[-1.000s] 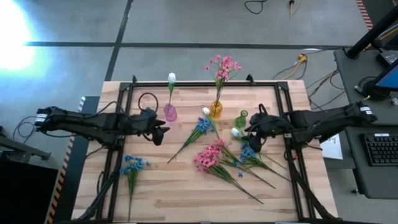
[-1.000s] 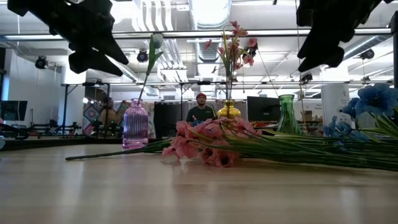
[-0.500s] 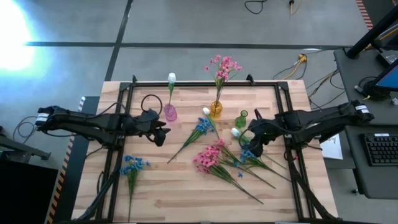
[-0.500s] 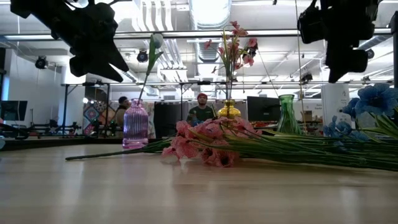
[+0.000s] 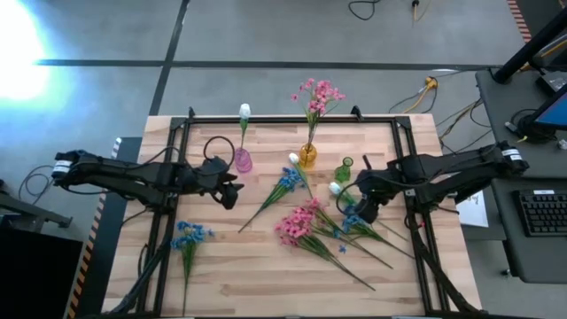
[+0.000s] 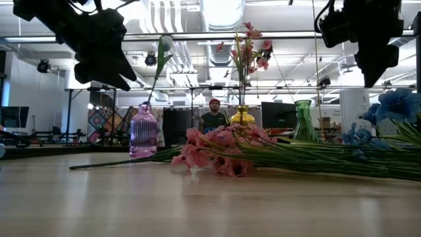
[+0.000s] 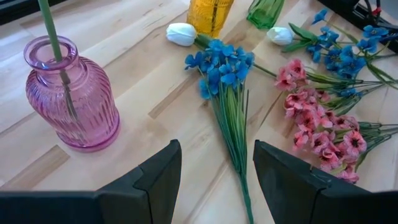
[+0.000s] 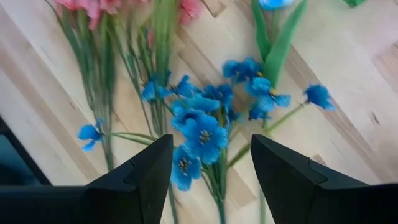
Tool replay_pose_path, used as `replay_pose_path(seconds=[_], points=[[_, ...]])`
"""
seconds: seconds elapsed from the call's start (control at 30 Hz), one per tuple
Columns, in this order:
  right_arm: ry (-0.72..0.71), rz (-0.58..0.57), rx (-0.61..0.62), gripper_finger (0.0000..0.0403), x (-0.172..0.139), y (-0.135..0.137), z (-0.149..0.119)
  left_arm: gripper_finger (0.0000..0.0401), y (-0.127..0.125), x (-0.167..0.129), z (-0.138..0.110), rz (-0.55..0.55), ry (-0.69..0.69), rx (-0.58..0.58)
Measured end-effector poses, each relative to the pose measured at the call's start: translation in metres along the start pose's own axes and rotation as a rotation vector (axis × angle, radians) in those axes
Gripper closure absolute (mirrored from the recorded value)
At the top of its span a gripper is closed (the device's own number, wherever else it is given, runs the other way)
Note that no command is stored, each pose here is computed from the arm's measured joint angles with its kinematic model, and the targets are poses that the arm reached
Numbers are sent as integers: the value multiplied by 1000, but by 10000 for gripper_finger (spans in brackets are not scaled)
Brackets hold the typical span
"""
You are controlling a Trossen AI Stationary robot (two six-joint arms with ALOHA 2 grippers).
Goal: Sort flowers into vase by color
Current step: Put the middle right blue flowers into the green vase
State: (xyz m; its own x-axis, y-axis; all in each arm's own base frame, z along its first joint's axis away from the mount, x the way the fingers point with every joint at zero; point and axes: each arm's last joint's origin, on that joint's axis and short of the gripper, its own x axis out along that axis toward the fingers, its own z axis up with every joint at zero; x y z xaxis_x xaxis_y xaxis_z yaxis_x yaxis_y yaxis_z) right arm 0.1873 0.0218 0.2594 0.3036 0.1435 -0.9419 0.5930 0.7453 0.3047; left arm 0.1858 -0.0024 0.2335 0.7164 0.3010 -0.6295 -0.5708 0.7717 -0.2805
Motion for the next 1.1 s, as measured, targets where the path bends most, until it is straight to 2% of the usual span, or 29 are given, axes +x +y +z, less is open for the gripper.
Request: replay_pose_path(seconds=[0.23,0.6,0.7,0.93,1.1], points=[[52,-45,0,193,-1,-4,-6,214,0,2,-1,7,8,4],[74,-37,-14,192,0,-1,-11,214,-1,4,-2,14,16,8],[82,-36,-45,179,1,1,-14,214,-1,4,-2,14,16,8],[122,-46,-129,116,4,8,-29,214,-1,4,-2,14,16,10],[170,-96,-213,114,22,9,-55,214,-1,4,-2,15,15,11]])
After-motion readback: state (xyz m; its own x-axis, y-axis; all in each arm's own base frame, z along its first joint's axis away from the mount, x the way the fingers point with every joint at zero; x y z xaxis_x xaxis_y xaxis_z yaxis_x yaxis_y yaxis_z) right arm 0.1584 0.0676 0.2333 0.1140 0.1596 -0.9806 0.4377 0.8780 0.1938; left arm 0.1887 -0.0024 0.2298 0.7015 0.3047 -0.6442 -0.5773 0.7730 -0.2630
